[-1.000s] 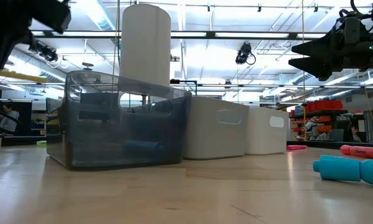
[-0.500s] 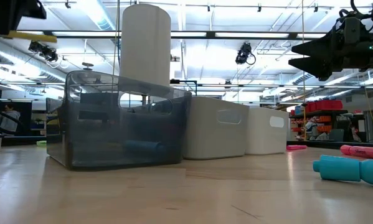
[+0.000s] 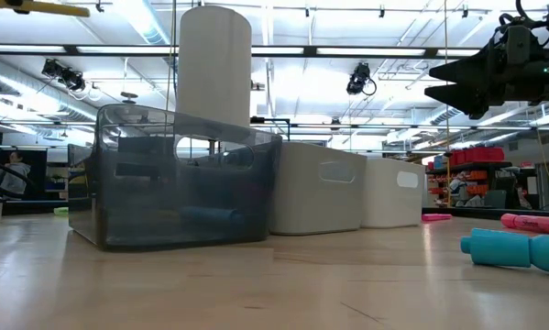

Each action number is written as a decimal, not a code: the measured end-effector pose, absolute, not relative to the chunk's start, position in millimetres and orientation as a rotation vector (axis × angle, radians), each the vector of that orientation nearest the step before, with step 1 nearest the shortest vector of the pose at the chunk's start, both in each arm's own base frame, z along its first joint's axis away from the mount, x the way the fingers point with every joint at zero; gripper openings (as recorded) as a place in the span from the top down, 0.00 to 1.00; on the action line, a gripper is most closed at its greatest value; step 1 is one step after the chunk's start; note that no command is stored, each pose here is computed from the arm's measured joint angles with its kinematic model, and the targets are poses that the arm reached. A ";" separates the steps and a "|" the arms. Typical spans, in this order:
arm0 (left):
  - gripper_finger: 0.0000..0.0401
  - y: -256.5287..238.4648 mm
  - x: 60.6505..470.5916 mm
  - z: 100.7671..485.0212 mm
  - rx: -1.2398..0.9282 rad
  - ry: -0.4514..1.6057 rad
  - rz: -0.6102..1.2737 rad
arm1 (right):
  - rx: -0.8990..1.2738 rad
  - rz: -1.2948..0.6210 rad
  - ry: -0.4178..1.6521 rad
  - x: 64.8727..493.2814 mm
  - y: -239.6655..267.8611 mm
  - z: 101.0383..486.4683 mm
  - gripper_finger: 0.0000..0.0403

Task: Pick & Place Markers
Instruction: Put the bottom yellow marker into the gray bin

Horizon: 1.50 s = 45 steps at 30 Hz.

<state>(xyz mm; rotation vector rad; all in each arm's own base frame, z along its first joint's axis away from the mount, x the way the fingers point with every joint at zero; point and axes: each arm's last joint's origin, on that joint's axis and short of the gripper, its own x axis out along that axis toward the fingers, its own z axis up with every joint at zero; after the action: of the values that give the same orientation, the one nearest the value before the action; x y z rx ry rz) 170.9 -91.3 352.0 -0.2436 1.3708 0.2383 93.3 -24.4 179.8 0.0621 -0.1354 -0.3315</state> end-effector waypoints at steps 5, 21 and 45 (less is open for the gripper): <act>0.93 -91.1 170.1 353.5 -0.249 1.378 0.235 | 0.062 -0.332 -0.135 93.3 -24.4 179.8 0.25; 0.93 -83.7 192.0 345.9 -0.164 1.389 0.156 | 0.062 -0.331 -0.136 93.4 -24.4 179.8 0.25; 0.93 -40.0 283.6 344.4 0.107 1.408 -0.018 | 0.062 -0.332 -0.135 93.3 -24.4 179.8 0.25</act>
<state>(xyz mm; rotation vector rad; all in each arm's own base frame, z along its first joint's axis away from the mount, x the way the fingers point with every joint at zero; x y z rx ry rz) 283.6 -40.0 344.4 0.1073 1.4082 -0.0185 93.3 -24.4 179.8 0.0623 -0.1355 -0.3316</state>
